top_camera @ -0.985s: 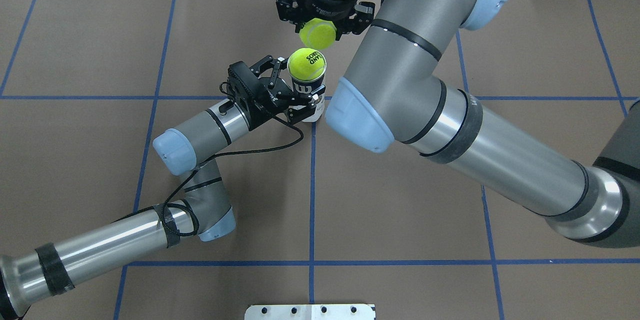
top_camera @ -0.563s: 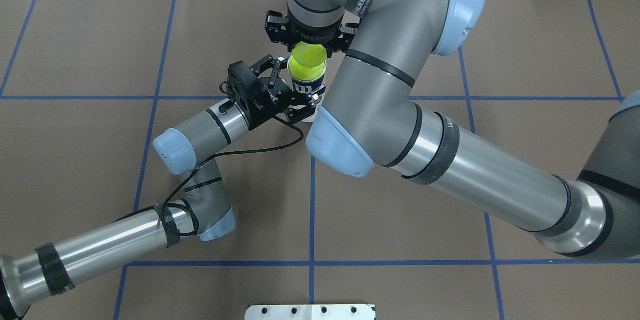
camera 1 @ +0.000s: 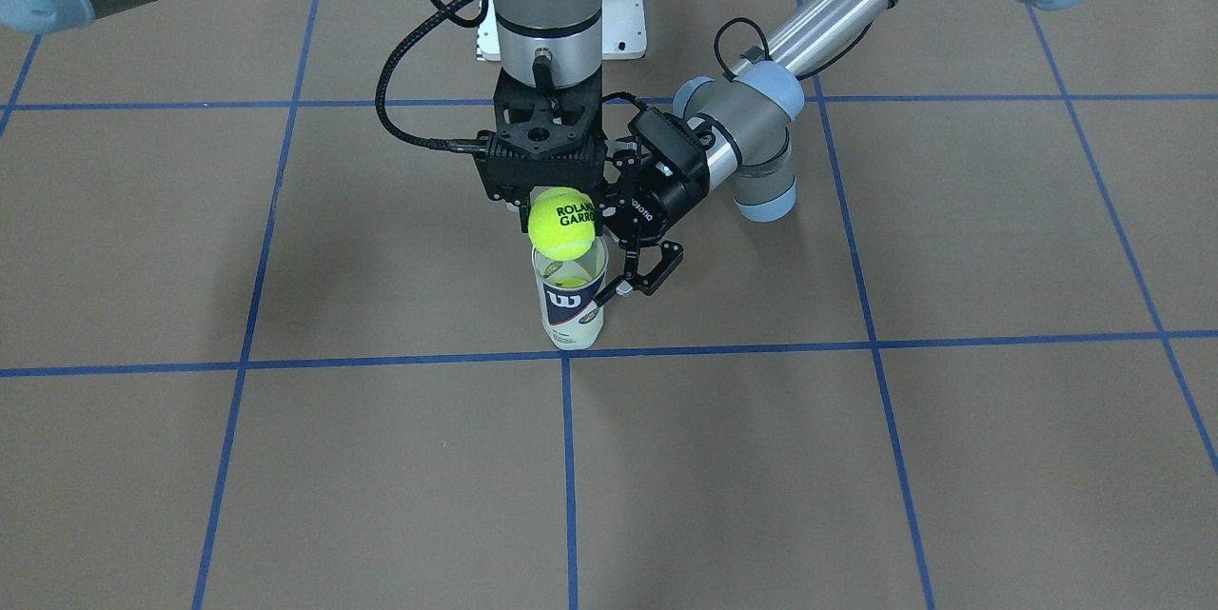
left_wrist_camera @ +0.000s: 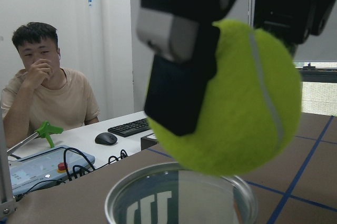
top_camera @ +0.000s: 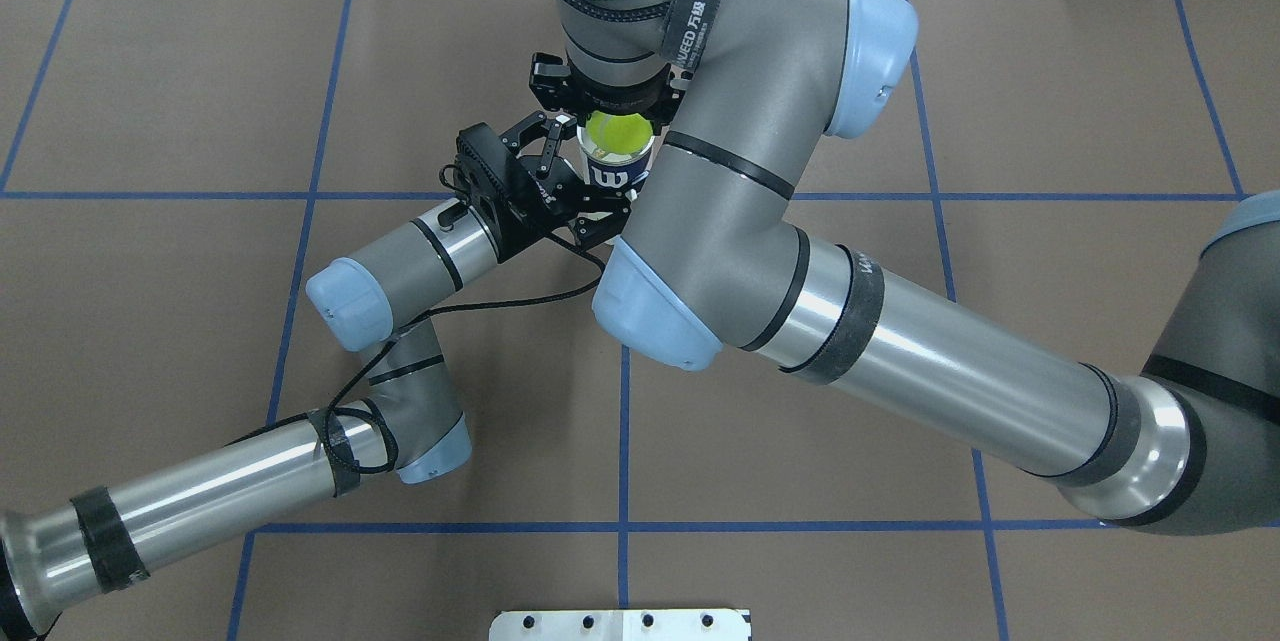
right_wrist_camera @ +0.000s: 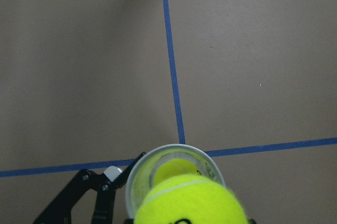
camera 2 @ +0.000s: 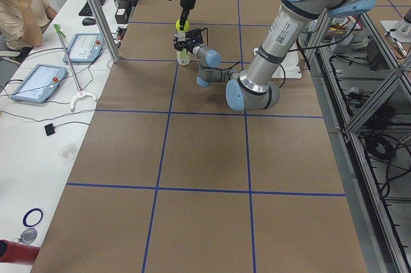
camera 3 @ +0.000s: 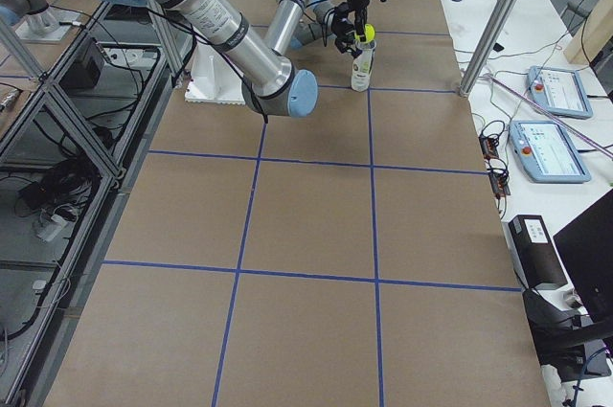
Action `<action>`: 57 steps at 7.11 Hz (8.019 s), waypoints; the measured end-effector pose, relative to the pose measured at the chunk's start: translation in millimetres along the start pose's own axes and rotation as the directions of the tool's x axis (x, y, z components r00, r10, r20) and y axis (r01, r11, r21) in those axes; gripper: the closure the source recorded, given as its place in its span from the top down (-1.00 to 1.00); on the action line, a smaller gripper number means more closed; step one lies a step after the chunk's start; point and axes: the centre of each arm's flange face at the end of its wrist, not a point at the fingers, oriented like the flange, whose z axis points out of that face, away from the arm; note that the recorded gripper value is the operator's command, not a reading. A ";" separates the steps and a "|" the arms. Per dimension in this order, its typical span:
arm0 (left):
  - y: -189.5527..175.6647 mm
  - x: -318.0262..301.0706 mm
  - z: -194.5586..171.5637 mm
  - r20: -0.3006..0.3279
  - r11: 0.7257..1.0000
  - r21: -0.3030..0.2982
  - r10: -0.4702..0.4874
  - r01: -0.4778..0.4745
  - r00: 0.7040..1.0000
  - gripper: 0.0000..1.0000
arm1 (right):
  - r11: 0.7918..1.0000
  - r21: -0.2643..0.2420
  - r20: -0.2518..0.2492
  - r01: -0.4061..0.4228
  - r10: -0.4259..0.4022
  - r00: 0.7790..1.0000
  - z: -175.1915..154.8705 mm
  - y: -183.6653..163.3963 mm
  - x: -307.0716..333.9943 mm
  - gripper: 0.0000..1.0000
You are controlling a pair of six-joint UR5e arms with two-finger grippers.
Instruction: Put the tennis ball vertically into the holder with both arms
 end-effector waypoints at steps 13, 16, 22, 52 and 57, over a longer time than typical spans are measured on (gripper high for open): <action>-27.2 -8.0 0.5 -0.001 0.999 0.047 -0.001 0.001 1.000 0.98 | 1.000 -0.016 0.050 -0.008 0.009 0.999 -19.5 -48.9 40.0 1.00; -57.4 -42.6 -0.3 -0.012 0.997 0.073 0.028 -0.027 1.000 0.98 | 0.996 -0.025 0.028 0.085 -0.084 0.996 -13.7 -126.7 188.6 1.00; -82.9 -206.6 -62.9 0.026 0.981 -0.136 0.144 -0.139 0.989 0.98 | 0.938 -0.144 -0.030 0.315 -0.322 0.946 10.0 -169.4 620.6 1.00; -38.8 -468.8 -614.5 0.652 0.151 -0.744 -0.054 0.651 0.757 0.99 | 0.918 -0.292 -0.064 0.268 -0.298 0.952 30.8 -58.2 832.2 1.00; -37.1 -469.0 -615.4 0.651 0.151 -0.744 -0.054 0.651 0.757 0.99 | 0.919 -0.282 -0.065 0.274 -0.303 0.951 31.1 -57.0 833.1 1.00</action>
